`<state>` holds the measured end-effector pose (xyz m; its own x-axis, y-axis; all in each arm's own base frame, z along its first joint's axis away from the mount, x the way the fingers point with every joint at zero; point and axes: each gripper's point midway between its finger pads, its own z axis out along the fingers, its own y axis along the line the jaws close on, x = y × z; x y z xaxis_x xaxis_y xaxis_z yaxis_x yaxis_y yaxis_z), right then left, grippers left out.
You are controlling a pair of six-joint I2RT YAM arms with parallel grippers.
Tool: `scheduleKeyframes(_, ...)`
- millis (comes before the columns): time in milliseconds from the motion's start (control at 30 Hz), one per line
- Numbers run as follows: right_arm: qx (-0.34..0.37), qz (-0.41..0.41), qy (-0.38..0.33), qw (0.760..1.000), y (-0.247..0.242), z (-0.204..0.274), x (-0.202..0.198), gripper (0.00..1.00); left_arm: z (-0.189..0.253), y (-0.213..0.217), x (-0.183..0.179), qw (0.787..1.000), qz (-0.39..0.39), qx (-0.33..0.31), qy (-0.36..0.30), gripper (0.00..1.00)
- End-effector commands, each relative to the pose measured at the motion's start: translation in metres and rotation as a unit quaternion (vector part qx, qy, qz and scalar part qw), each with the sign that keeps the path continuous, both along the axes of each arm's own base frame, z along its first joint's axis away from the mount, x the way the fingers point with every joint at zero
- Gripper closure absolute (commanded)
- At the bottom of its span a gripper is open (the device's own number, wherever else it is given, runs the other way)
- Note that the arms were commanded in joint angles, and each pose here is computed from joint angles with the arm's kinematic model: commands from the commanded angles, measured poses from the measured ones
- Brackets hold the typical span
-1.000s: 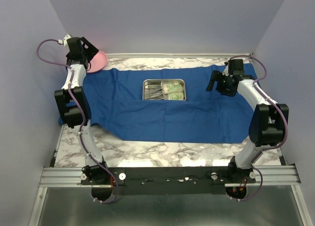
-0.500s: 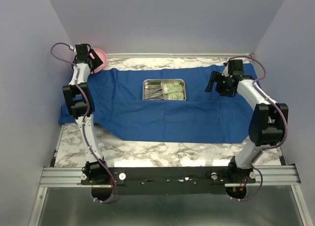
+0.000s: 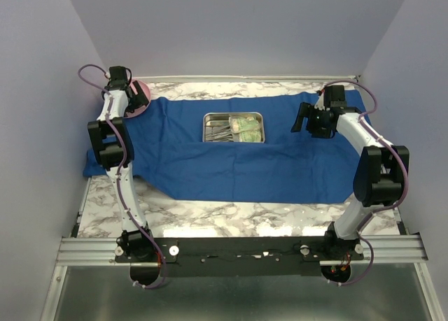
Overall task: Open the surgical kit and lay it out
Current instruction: Move the distractor from the surgical kit.
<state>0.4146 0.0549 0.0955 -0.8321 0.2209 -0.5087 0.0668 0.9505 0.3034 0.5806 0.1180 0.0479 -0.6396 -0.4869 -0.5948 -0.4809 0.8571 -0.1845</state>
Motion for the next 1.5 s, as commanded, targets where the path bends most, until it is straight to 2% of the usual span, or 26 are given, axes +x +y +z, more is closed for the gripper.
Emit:
scheduleKeyframes(0,0.009,0.015,0.016,1.000,0.006,-0.006,-0.006,0.05,0.008,-0.018,-0.042,0.998,-0.024,-0.014,0.063,0.01)
scheduleKeyframes(367,0.017,0.023,0.015,0.999,0.010,-0.003,-0.007,0.05,0.010,-0.040,-0.099,0.993,-0.032,-0.032,0.111,0.03)
scheduleKeyframes(633,0.023,0.024,0.021,0.999,0.012,-0.006,-0.009,0.05,-0.006,-0.056,-0.141,0.987,-0.035,-0.044,0.153,0.04)
scheduleKeyframes(1067,-0.022,-0.014,0.020,0.999,-0.006,-0.005,-0.011,0.05,0.005,-0.073,-0.175,0.988,-0.028,-0.049,0.145,0.04)
scheduleKeyframes(1233,-0.018,-0.012,0.024,0.999,-0.004,-0.007,-0.013,0.05,-0.006,-0.079,-0.194,0.986,-0.023,-0.056,0.157,0.04)
scheduleKeyframes(1467,-0.022,-0.004,0.021,1.000,0.003,-0.004,-0.014,0.05,0.002,-0.072,-0.197,0.988,-0.018,-0.035,0.150,0.01)
